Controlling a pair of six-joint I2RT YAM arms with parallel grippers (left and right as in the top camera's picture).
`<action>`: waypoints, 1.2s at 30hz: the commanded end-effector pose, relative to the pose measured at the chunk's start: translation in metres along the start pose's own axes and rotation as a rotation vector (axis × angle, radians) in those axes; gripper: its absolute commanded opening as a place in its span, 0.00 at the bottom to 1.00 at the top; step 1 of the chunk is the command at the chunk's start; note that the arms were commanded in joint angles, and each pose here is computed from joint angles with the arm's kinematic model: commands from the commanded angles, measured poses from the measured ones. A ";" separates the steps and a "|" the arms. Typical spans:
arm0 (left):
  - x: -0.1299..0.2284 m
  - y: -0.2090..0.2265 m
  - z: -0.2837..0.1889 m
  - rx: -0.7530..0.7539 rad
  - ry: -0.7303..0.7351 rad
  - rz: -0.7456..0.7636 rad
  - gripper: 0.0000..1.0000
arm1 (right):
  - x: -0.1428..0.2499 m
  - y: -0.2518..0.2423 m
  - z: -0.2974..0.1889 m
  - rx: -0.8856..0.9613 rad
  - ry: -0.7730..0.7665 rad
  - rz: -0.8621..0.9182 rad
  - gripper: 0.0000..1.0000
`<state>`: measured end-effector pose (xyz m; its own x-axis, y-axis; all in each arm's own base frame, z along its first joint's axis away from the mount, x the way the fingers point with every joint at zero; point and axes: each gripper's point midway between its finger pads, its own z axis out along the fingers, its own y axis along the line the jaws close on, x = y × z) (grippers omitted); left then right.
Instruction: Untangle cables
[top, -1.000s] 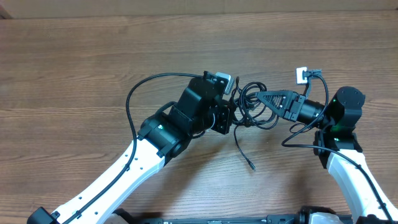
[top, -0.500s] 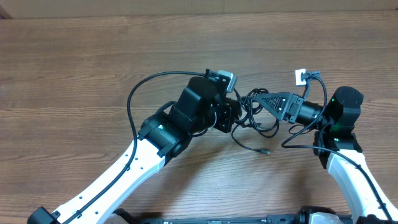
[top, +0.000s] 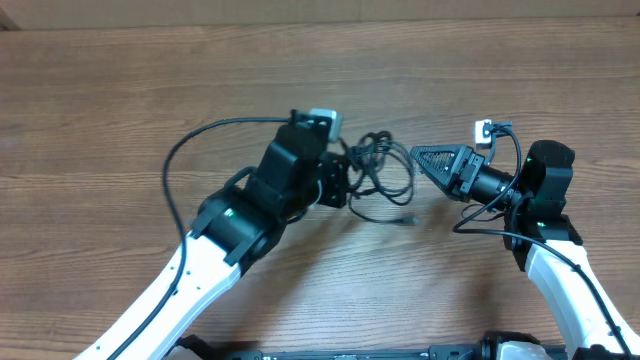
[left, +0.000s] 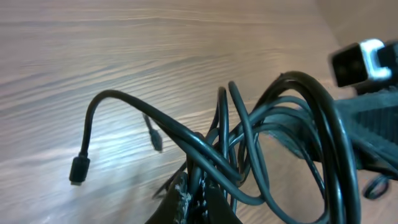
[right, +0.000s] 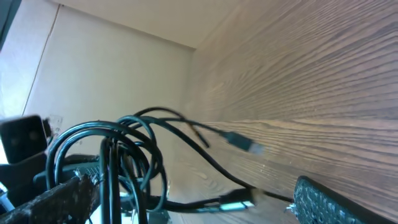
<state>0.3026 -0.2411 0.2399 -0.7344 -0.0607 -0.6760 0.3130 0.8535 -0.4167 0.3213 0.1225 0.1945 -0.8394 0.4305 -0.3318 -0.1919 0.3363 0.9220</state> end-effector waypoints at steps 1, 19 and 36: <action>-0.029 0.022 -0.027 -0.128 -0.151 -0.127 0.04 | -0.002 -0.001 -0.001 0.006 -0.011 0.028 1.00; -0.042 0.035 -0.034 -0.144 -0.278 -0.647 0.04 | 0.027 0.065 0.017 -0.145 0.094 0.034 1.00; -0.034 0.026 -0.028 -0.102 -0.224 -0.705 0.04 | 0.063 0.068 0.070 -0.019 0.038 0.144 0.98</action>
<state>0.3193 -0.1977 0.2558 -0.5923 -0.6945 -0.4084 -0.2708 0.6490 -0.7110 0.2825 0.2316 0.2194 -0.9130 0.3700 -0.1720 -0.0856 0.2386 0.9673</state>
